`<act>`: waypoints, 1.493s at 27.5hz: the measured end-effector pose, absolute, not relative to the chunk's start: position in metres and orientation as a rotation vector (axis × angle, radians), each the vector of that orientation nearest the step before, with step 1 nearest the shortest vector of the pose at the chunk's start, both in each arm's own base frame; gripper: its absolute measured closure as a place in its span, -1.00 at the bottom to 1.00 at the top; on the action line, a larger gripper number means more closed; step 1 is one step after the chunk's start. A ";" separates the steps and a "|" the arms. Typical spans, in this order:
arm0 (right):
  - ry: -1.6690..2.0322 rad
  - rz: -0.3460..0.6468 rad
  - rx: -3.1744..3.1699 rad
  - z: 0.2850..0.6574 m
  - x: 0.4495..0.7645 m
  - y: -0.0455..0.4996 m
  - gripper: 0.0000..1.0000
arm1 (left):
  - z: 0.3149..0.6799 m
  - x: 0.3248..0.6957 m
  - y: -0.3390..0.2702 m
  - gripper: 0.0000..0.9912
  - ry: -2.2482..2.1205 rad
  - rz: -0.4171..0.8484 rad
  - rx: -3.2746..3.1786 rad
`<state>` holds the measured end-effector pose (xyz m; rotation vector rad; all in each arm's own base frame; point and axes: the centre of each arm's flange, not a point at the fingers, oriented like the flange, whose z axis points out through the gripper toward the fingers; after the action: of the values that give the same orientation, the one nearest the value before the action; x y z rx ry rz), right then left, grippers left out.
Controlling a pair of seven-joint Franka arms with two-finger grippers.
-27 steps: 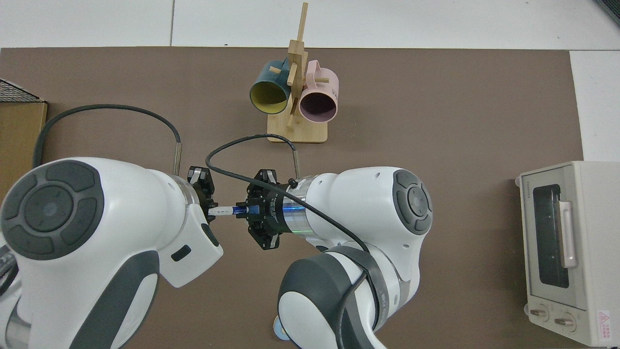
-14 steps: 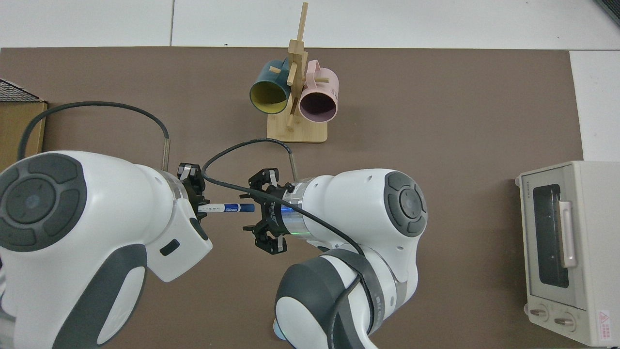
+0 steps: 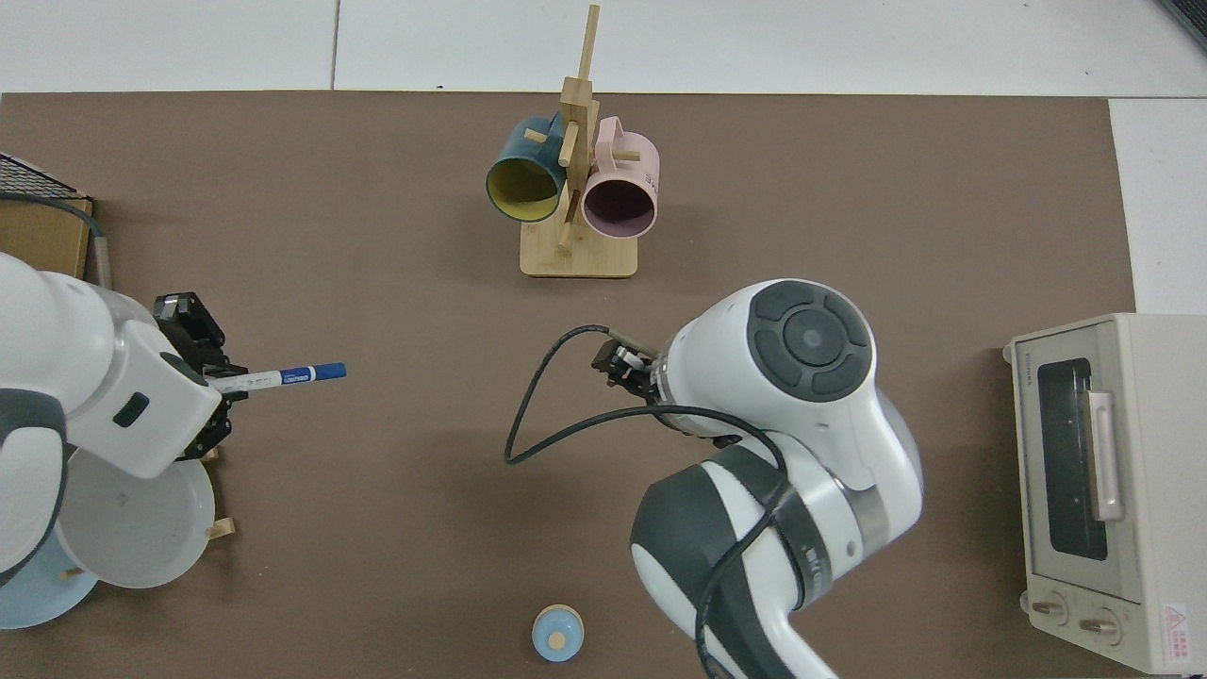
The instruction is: Put markers into pen holder
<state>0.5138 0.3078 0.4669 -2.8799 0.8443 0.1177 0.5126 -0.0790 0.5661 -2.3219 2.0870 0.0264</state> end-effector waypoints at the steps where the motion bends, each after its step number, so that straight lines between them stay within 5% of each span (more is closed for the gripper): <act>1: 0.787 0.115 -2.914 0.468 0.518 0.295 -1.00 | 0.565 0.514 -0.071 0.61 2.059 0.039 -2.333; 14: 0.361 0.125 -3.023 0.510 0.542 0.148 -1.00 | 0.567 0.523 0.015 0.61 1.795 0.221 -2.300; 19: 0.153 0.060 -3.099 0.521 0.547 0.104 -1.00 | 0.574 0.524 0.062 0.61 1.687 0.291 -2.269; 26: -0.143 -0.029 -3.137 0.548 0.549 0.071 -1.00 | 0.593 0.532 0.112 0.61 1.671 0.346 -2.198; 41: -0.216 -0.043 -3.132 0.565 0.546 0.035 -1.00 | 0.623 0.565 0.154 0.61 1.704 0.583 -1.840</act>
<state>0.5460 0.0355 0.5654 -3.1320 -0.2163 -0.0435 0.5649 0.1540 0.6228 -1.8402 1.7045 0.5826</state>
